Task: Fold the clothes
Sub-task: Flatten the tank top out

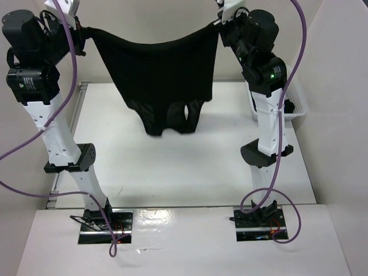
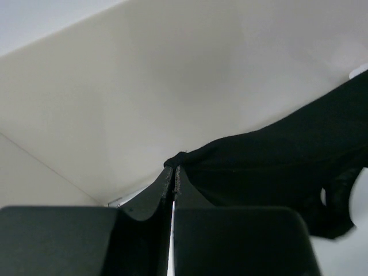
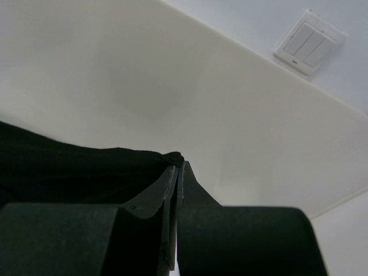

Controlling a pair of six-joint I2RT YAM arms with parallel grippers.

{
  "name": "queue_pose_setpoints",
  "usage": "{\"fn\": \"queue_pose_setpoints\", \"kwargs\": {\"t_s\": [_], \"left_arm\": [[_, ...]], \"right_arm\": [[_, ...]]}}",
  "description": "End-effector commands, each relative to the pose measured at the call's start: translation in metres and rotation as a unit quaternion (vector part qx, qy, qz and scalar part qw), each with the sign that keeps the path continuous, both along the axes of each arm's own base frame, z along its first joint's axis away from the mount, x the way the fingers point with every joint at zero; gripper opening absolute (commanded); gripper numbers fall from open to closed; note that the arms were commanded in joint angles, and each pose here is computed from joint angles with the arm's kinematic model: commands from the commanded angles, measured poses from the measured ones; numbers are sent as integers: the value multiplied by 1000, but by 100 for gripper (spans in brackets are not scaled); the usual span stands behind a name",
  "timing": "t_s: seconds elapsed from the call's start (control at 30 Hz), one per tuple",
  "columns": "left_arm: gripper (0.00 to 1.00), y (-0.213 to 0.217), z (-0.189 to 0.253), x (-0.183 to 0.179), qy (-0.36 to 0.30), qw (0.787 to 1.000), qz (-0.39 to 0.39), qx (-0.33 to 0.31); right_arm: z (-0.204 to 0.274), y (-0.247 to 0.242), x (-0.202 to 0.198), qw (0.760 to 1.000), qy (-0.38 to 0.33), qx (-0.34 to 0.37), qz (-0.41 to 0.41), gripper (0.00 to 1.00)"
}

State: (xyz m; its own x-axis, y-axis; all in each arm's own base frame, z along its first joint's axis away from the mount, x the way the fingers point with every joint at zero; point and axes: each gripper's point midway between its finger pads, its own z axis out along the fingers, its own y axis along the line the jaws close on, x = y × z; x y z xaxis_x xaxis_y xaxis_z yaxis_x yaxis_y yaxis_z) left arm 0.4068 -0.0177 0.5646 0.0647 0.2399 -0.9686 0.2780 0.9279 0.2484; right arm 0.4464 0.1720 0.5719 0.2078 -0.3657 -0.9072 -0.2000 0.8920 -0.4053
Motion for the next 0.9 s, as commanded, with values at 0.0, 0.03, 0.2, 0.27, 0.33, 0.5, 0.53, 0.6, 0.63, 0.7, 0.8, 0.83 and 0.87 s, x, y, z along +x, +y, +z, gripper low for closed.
{"fn": "queue_pose_setpoints", "kwargs": {"t_s": [0.0, 0.03, 0.2, 0.27, 0.33, 0.5, 0.53, 0.6, 0.63, 0.7, 0.8, 0.83, 0.87], "left_arm": [[1, -1, 43, -21, -75, 997, 3, 0], [1, -1, 43, -21, -75, 997, 3, 0], [1, 0, 8, -10, -15, 1000, -1, 16], [0, 1, -34, 5, 54, 998, -9, 29], [0, -3, -67, 11, 109, 993, -27, 29], [0, -33, -136, 8, 232, 965, -115, 32], [0, -40, -143, 3, 243, 961, -127, 38], [0, -59, -141, -17, 245, 956, -154, 44], [0, -65, -152, -21, 264, 950, -165, 40], [0, -73, -144, -41, 256, 950, -175, 44], [0, -72, -136, -63, 248, 953, -170, 50], [0, -72, -128, -75, 235, 956, -169, 52], [0, -68, -133, -78, 243, 955, -159, 55]], "right_arm": [[45, -15, -13, 997, -73, 30, -14, 0], [45, -15, -13, 997, -73, 30, -14, 0], [22, -17, -5, 999, -37, -3, -11, 0], [-12, -14, 5, 999, 17, -31, -4, 0], [-47, -10, 18, 996, 69, -50, 20, 0], [-136, -1, 15, 968, 221, -83, 90, 0], [-140, 3, 14, 966, 231, -73, 95, 0], [-148, 7, 9, 958, 250, -81, 113, 0], [-139, 9, -1, 960, 239, -87, 115, 0], [-136, 16, -10, 959, 240, -90, 124, 0], [-125, 27, -36, 957, 236, -98, 136, 0], [-119, 32, -50, 957, 232, -102, 143, 0], [-114, 31, -56, 958, 226, -104, 139, 0]]}}
